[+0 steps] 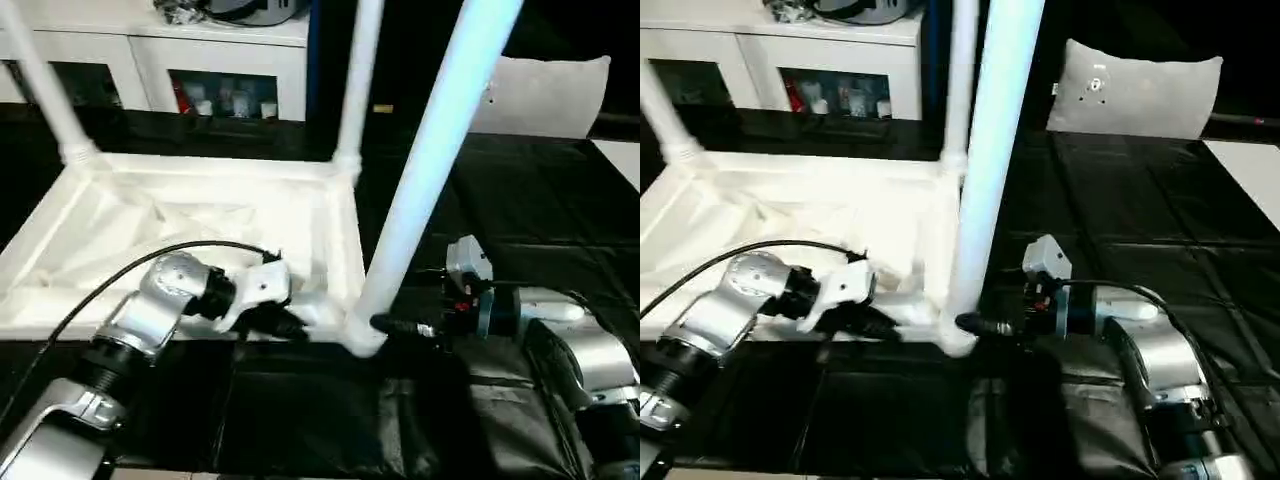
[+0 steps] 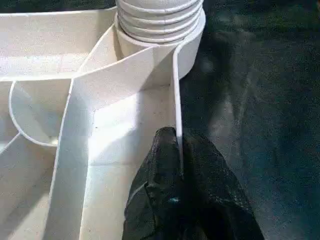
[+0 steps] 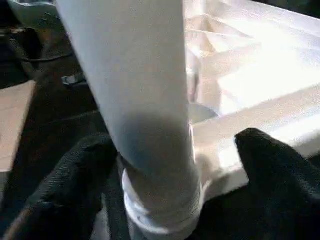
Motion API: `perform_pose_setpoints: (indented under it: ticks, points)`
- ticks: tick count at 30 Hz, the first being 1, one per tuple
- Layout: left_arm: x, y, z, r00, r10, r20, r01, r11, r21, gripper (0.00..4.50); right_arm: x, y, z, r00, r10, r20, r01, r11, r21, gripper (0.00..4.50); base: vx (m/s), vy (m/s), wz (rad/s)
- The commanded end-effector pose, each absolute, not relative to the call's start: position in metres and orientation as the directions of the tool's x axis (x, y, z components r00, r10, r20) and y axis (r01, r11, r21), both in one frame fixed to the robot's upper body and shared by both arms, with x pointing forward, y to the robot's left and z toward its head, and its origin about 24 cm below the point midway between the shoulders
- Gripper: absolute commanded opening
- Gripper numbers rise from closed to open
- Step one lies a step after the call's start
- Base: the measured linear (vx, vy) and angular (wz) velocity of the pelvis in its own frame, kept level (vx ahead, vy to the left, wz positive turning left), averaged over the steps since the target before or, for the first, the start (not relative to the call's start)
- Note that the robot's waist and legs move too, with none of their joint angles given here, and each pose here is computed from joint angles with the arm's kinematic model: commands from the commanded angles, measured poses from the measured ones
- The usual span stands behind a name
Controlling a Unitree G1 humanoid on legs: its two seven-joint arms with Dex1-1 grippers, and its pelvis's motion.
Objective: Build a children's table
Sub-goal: Rotate leg to tighten
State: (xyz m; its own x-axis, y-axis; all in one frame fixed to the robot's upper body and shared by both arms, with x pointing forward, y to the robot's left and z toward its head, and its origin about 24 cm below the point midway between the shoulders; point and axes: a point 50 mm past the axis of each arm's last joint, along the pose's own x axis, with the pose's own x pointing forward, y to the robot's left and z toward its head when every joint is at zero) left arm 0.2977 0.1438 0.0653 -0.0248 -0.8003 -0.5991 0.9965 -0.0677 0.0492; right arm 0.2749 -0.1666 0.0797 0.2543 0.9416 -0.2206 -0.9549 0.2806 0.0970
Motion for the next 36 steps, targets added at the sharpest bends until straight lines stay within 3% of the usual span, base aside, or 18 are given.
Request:
perform_pose_setpoints:
  ticks: [1, 6, 13, 14, 17, 19, 25, 30, 36]
  points:
    - [0.293, 0.132, 0.073, -0.107, -0.801, -0.589, 0.980, -0.184, 0.072, 0.00, 0.274, -0.166, 0.081, 0.199, 0.955, -0.221, -0.965, 0.230, 0.125, 3.92, 0.000, 0.000, 0.00]
    - [0.293, 0.132, 0.074, -0.121, -0.796, -0.594, 0.975, -0.209, 0.081, 0.00, 0.267, -0.161, 0.075, 0.097, 0.964, -0.246, -0.975, 0.142, 0.172, 3.50, 0.000, 0.000, 0.00]
    - [0.294, 0.133, 0.074, -0.113, -0.794, -0.597, 0.975, -0.205, 0.089, 0.00, 0.264, -0.159, 0.071, 0.062, 0.963, -0.263, -0.975, 0.115, 0.190, 3.06, 0.000, 0.000, 0.00]
    - [0.294, 0.133, 0.074, -0.112, -0.795, -0.597, 0.975, -0.205, 0.090, 0.00, 0.263, -0.159, 0.071, 0.059, 0.963, -0.265, -0.975, 0.113, 0.192, 2.80, 0.000, 0.000, 0.00]
    - [0.295, 0.133, 0.074, -0.109, -0.795, -0.597, 0.975, -0.203, 0.092, 0.00, 0.262, -0.159, 0.069, 0.046, 0.959, -0.279, -0.975, 0.104, 0.195, 2.69, 0.000, 0.000, 0.00]
    - [0.295, 0.132, 0.074, -0.108, -0.795, -0.596, 0.975, -0.202, 0.092, 0.00, 0.262, -0.159, 0.069, 0.045, 0.959, -0.280, -0.975, 0.103, 0.196, 2.36, 0.000, 0.000, 0.00]
    - [0.297, 0.131, 0.074, -0.084, -0.820, -0.567, 0.984, -0.156, 0.080, 0.00, 0.257, -0.153, 0.066, 0.029, 0.966, -0.258, -0.968, 0.092, 0.235, 2.06, 0.000, 0.000, 0.00]
    - [0.300, 0.125, 0.076, -0.008, -0.846, -0.533, 0.996, -0.052, 0.069, 0.00, 0.252, -0.141, 0.064, 0.100, 0.974, -0.202, -0.937, 0.161, 0.311, 2.02, 0.000, 0.000, 0.00]
    - [0.304, 0.114, 0.076, 0.099, -0.847, -0.522, 0.995, 0.083, 0.054, 0.00, 0.256, -0.121, 0.053, 0.295, 0.927, -0.231, -0.884, 0.356, 0.302, 2.02, 0.000, 0.000, 0.00]
